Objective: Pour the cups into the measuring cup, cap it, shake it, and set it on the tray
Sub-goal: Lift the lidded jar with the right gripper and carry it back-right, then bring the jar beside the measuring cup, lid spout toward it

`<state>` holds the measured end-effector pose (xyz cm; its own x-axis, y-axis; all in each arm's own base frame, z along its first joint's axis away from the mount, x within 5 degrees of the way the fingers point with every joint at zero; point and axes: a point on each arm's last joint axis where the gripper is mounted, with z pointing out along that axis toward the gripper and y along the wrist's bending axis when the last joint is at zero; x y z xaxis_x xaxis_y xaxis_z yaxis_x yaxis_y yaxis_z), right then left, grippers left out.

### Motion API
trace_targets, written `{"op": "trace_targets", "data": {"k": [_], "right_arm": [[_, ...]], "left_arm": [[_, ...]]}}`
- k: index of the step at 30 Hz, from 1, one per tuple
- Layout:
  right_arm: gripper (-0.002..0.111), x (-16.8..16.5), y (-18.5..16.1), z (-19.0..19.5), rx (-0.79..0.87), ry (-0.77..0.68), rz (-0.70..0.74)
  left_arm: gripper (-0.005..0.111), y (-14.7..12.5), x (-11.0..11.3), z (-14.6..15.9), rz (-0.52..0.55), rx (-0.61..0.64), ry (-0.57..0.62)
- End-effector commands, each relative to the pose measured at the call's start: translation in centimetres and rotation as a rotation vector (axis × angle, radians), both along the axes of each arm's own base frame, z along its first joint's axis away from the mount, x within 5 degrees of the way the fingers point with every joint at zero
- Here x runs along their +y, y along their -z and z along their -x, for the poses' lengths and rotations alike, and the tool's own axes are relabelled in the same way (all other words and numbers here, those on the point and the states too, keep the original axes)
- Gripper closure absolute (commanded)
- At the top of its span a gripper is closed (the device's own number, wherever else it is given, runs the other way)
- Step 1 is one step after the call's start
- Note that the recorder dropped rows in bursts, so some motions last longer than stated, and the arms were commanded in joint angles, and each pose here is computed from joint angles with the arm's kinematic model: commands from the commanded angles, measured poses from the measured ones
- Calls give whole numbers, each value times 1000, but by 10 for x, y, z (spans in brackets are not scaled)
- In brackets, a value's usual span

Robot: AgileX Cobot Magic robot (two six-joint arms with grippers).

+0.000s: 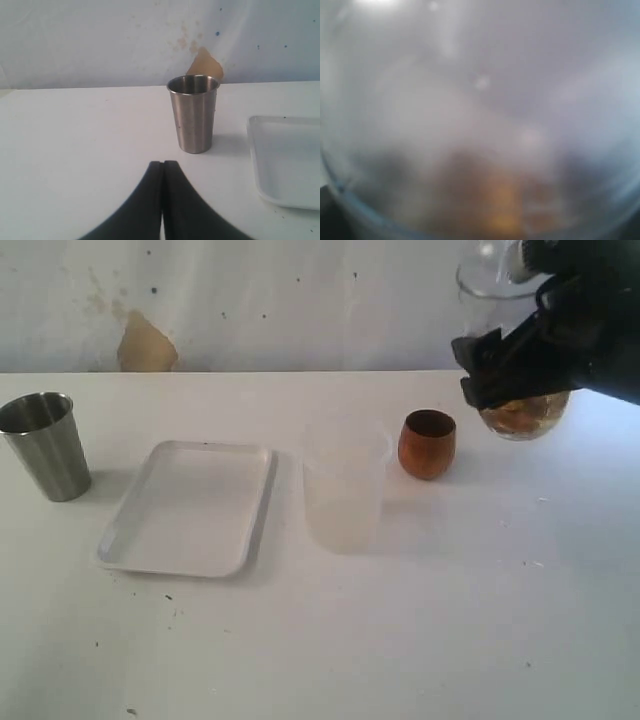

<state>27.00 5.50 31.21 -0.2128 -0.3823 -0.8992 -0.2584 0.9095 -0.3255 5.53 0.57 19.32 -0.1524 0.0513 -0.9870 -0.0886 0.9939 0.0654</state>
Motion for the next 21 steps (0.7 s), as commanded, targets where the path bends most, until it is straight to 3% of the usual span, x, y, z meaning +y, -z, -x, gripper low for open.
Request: {"op": "trace_targets", "data": {"k": [1,8,17,21], "right_arm": [[108,-4,8,-20,-40,55,86],[108,2,27,-52,9,37,169],[108,6,33,-81,-37,-46,493],[108,7,43,-86,-15,-57,525]], "left_arm": [[107,1,0,0,11,-3,4],[107,1,0,0,11,-3,4],[107,1,0,0,11,-3,4],[107,1,0,0,11,-3,4]]}}
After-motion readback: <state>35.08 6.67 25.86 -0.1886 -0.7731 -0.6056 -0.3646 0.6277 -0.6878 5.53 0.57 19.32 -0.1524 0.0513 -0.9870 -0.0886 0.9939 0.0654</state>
